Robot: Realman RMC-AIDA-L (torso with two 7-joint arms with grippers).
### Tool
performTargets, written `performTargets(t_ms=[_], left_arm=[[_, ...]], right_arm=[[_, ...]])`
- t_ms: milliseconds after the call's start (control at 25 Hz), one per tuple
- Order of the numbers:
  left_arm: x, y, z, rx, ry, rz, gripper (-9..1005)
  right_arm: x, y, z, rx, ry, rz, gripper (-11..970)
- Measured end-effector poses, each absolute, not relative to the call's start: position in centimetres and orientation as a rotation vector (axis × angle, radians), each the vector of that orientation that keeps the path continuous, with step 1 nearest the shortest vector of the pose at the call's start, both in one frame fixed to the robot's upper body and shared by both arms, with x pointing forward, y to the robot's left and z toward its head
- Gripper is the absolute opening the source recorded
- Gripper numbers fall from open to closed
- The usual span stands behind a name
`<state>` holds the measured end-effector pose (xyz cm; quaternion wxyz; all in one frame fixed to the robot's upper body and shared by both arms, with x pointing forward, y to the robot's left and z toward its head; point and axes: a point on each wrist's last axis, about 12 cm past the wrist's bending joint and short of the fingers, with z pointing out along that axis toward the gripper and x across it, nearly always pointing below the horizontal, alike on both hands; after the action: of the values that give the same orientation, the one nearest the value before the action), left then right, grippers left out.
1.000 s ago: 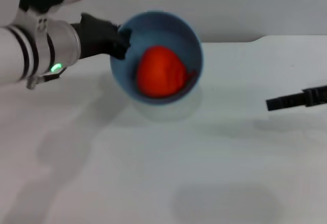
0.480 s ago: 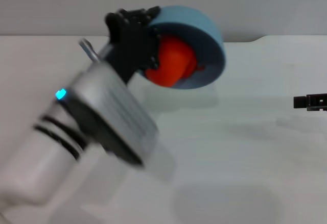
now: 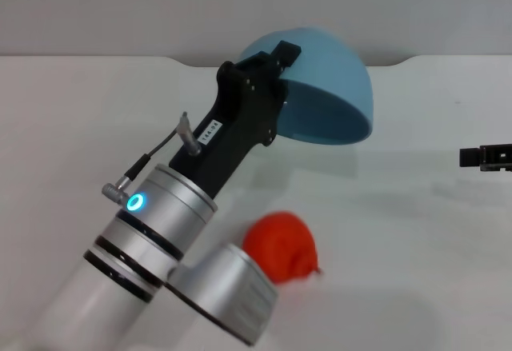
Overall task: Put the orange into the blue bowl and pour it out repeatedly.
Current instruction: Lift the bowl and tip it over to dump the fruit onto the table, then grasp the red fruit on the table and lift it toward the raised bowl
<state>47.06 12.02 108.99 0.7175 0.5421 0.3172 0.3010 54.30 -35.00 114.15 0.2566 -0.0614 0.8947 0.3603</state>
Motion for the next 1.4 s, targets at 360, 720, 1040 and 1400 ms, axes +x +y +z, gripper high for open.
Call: performTargets(t_ms=[360, 720, 1040, 1400], left_arm=[[52.8, 15.2, 113.4, 0.789, 1.365, 0.278, -1], [58.4, 22.7, 115.4, 0.609, 1.956, -0.589, -1], [58.6, 26.3, 116.6, 0.519, 2.419, -0.741, -2], [57.1, 27.3, 117.7, 0.495, 2.534, -0.632, -1]], right_arm=[[54.9, -34.2, 114.0, -0.184, 2.429, 1.000, 626], [55.4, -33.2, 114.3, -0.331, 2.343, 1.005, 632], [55.7, -29.9, 113.3, -0.785, 2.120, 0.979, 636], [56.9, -23.3, 110.9, -1.118, 2.078, 1.053, 642]])
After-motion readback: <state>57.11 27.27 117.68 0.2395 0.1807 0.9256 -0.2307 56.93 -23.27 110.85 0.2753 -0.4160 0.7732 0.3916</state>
